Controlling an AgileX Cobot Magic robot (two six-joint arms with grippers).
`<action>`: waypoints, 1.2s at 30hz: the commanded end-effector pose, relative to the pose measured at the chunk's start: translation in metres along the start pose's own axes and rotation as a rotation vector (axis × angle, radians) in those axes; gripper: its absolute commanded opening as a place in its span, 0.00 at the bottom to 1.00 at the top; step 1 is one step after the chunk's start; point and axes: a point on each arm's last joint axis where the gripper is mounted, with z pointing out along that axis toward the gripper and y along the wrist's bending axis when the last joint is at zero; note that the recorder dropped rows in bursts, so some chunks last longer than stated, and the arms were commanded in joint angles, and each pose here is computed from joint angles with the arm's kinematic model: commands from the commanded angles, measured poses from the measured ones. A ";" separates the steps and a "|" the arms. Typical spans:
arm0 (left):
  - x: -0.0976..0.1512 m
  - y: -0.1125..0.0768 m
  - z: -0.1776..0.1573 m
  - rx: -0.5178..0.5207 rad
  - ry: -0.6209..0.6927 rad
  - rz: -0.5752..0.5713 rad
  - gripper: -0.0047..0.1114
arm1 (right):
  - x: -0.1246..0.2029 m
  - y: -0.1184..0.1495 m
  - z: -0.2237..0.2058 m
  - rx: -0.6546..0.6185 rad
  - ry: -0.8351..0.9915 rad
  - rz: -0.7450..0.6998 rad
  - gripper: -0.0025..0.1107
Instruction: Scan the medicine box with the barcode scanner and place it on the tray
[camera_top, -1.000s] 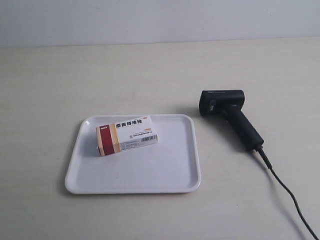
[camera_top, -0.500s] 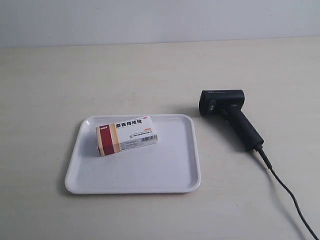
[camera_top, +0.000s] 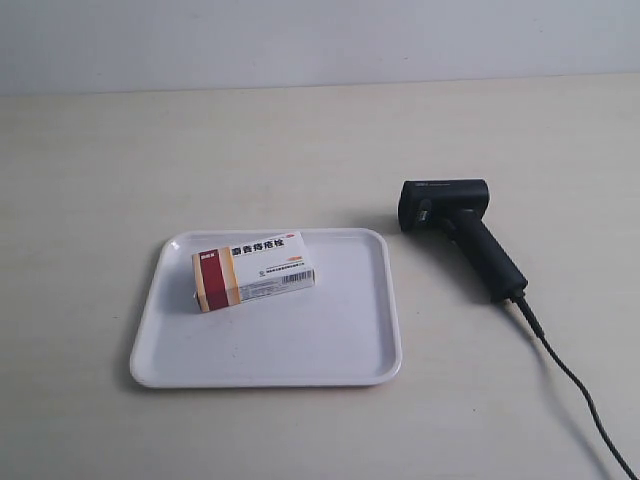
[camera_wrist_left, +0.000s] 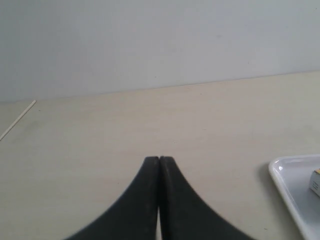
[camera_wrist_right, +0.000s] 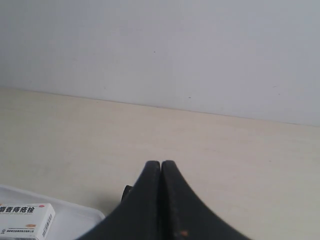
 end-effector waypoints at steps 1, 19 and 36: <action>0.000 0.000 0.000 0.001 -0.006 -0.013 0.05 | 0.000 0.000 -0.001 0.002 -0.015 0.001 0.02; 0.000 0.000 0.000 0.001 -0.006 -0.067 0.05 | 0.000 0.000 -0.001 0.002 -0.015 0.001 0.02; 0.000 0.000 0.000 0.001 -0.006 -0.065 0.05 | 0.000 0.000 -0.001 0.002 -0.015 0.001 0.02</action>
